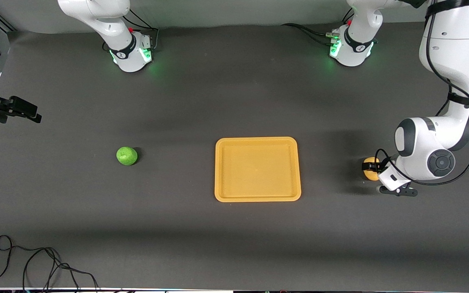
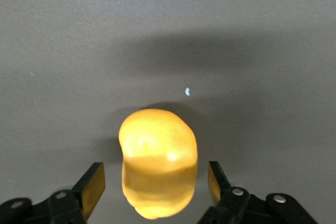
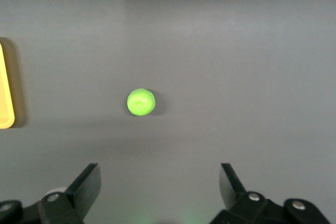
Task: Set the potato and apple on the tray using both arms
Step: 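Reach the left gripper down to the yellow potato and grasp it, then carry the potato with the left gripper over the yellow tray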
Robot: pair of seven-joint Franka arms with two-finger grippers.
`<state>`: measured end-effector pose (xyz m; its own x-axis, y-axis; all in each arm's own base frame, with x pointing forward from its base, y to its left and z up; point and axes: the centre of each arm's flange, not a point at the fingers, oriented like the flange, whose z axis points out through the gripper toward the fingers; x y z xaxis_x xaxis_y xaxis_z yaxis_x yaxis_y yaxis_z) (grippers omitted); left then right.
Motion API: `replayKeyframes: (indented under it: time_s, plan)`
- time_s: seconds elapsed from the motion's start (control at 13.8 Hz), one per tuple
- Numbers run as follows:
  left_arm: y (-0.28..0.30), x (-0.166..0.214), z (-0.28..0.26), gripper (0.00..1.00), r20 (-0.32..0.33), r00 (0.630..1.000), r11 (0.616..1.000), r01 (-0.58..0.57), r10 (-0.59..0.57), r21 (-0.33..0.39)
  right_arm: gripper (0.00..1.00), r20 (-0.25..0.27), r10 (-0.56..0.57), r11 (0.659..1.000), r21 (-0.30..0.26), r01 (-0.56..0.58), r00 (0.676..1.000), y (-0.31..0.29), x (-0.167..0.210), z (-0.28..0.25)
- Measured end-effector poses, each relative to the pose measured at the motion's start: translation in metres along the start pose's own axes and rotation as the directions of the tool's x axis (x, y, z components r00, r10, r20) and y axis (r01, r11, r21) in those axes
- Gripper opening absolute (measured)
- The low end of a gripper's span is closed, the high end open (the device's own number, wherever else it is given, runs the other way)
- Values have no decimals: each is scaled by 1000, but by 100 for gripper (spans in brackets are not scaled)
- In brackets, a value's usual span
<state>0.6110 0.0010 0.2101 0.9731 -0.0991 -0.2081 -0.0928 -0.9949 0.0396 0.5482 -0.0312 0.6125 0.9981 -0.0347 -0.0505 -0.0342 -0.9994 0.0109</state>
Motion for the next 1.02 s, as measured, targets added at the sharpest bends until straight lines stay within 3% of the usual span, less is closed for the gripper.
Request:
replayKeyframes:
  time_s: [0.22,0.29,0.51,0.73,1.02]
  plan:
    - [3,0,0,59,-1,1000,1000,10,-10,-22,100,2,0,1000,0,0,1000,0,0,1]
    - [3,0,0,53,-3,1000,1000,13,-13,-25,100,2,-1,1000,0,1,1000,-1,0,1]
    - [1,1,-8,53,-16,1000,999,18,-19,-30,100,2,-6,1000,0,6,1000,-3,0,1]
    - [17,0,-55,53,-65,997,997,35,-39,-73,100,3,-7,1000,0,7,1000,-4,0,2]
    - [109,0,-108,53,-122,990,987,52,-70,-150,100,4,-7,1000,0,7,1000,-4,0,2]
